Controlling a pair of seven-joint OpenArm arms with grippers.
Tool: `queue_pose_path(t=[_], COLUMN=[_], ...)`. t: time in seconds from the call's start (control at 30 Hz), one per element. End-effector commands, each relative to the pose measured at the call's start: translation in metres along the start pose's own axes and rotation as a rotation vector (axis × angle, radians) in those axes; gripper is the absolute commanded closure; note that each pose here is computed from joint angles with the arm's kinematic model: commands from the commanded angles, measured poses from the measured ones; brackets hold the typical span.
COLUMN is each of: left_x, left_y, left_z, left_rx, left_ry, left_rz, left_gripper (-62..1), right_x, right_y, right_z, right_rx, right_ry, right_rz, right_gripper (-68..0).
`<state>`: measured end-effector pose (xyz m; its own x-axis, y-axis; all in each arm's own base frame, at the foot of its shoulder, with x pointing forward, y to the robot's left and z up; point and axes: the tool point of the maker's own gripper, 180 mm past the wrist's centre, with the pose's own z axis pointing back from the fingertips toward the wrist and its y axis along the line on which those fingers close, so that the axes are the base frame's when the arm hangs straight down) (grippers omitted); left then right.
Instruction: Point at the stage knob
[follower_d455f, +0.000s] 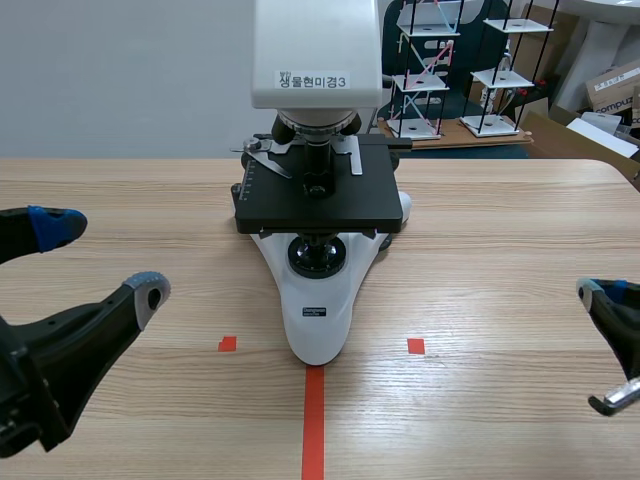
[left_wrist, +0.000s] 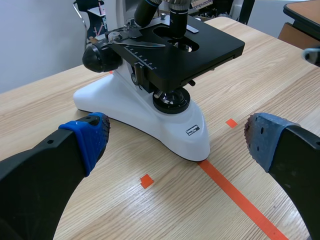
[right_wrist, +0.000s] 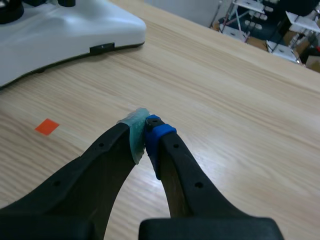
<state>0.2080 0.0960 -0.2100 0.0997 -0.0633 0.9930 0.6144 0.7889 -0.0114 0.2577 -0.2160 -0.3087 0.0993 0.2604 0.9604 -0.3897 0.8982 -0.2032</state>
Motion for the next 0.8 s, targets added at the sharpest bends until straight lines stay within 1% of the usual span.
queue_pose_path(t=[0.0, 0.2, 0.33, 0.5, 0.63, 0.77], left_x=[0.006, 0.006, 0.006, 0.006, 0.006, 0.006], left_y=[-0.001, -0.001, -0.001, -0.001, -0.001, -0.001], left_z=[0.0, 0.0, 0.0, 0.0, 0.0, 0.0], left_rx=[0.004, 0.004, 0.004, 0.004, 0.004, 0.004], left_ry=[-0.027, -0.026, -0.026, -0.026, -0.026, -0.027], left_rz=[0.007, 0.007, 0.007, 0.007, 0.007, 0.007], left_gripper=[-56.6, -56.6, -56.6, -56.6, -56.6, -56.6], right_x=[0.021, 0.033, 0.035, 0.037, 0.037, 0.045], right_y=[-0.003, 0.007, 0.013, 0.013, 0.014, 0.02], right_z=[-0.014, -0.054, -0.076, -0.095, -0.11, -0.123], right_rx=[0.012, 0.079, 0.114, 0.123, 0.128, 0.151], right_ry=[-0.069, -0.121, -0.133, -0.16, -0.165, -0.192], right_rz=[0.027, 0.047, 0.047, 0.037, 0.03, 0.04], right_gripper=[0.2, 0.2, 0.2, 0.2, 0.2, 0.2])
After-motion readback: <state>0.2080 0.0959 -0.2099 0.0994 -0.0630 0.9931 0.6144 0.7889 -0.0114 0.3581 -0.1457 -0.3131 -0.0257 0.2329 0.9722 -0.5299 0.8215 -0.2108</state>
